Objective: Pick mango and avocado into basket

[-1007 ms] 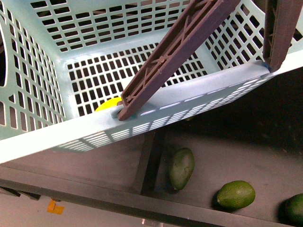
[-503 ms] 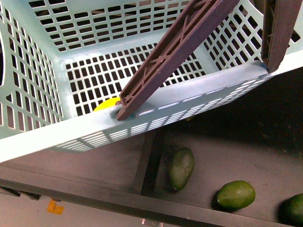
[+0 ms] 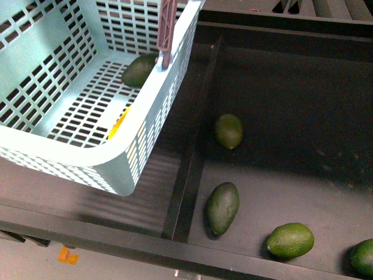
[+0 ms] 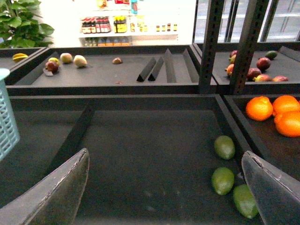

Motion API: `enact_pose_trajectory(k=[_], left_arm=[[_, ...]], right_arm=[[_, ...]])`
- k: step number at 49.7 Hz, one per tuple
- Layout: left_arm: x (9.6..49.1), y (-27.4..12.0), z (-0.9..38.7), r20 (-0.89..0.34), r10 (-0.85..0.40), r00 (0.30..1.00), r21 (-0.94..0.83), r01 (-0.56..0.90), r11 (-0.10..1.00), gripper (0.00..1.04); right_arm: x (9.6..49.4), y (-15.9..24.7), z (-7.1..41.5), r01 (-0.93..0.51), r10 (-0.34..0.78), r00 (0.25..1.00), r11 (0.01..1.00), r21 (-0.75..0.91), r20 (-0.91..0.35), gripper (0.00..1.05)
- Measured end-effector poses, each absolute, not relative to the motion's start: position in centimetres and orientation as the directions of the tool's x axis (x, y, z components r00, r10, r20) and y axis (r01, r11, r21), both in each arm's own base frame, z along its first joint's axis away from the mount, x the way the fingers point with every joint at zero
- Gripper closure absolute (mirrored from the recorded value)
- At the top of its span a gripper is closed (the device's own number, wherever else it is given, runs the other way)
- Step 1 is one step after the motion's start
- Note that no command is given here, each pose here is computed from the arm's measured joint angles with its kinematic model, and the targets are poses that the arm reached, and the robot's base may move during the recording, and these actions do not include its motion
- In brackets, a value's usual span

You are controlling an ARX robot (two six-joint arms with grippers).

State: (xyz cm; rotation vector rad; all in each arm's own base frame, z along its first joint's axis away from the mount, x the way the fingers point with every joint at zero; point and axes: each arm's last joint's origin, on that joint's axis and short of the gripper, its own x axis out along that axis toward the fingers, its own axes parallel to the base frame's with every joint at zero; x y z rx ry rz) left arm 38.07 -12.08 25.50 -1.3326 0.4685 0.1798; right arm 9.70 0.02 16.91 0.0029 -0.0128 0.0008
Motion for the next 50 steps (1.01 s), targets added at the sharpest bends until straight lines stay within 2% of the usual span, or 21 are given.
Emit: enact_pose_trajectory(k=[7, 13, 24, 30, 40, 41, 50], left_arm=[[43.4, -9.5, 21.8, -0.480, -0.099, 0.872, -0.867, -0.454, 0.207, 0.77], [47.4, -8.0, 20.7, -0.467, -0.052, 0.883, -0.874, -0.451, 0.182, 0.77], [51.9, -7.8, 18.7, -0.452, -0.067, 0.889, -0.883, -0.436, 0.173, 0.77], [52.4, -8.3, 16.5, -0.501, -0.082, 0.861, -0.856, -0.480, 0.190, 0.77], [52.5, -9.1, 15.6, -0.504, -0.100, 0.858, -0.853, -0.476, 0.212, 0.77], [52.4, -9.1, 15.4, -0.509, -0.099, 0.855, -0.851, -0.481, 0.212, 0.76], [51.7, -8.9, 15.0, -0.526, -0.088, 0.846, -0.840, -0.500, 0.212, 0.48]], right_arm=[[9.7, 0.0, 16.9, -0.001, 0.001, 1.000, 1.000, 0.003, 0.013, 0.09], [9.7, 0.0, 16.9, -0.001, 0.001, 1.000, 1.000, 0.003, 0.013, 0.09], [9.7, 0.0, 16.9, -0.001, 0.001, 1.000, 1.000, 0.003, 0.013, 0.09], [9.7, 0.0, 16.9, -0.001, 0.001, 1.000, 1.000, 0.003, 0.013, 0.09], [9.7, 0.0, 16.9, -0.001, 0.001, 1.000, 1.000, 0.003, 0.013, 0.09], [9.7, 0.0, 16.9, -0.001, 0.001, 1.000, 1.000, 0.003, 0.013, 0.09], [9.7, 0.0, 16.9, -0.001, 0.001, 1.000, 1.000, 0.003, 0.013, 0.09]])
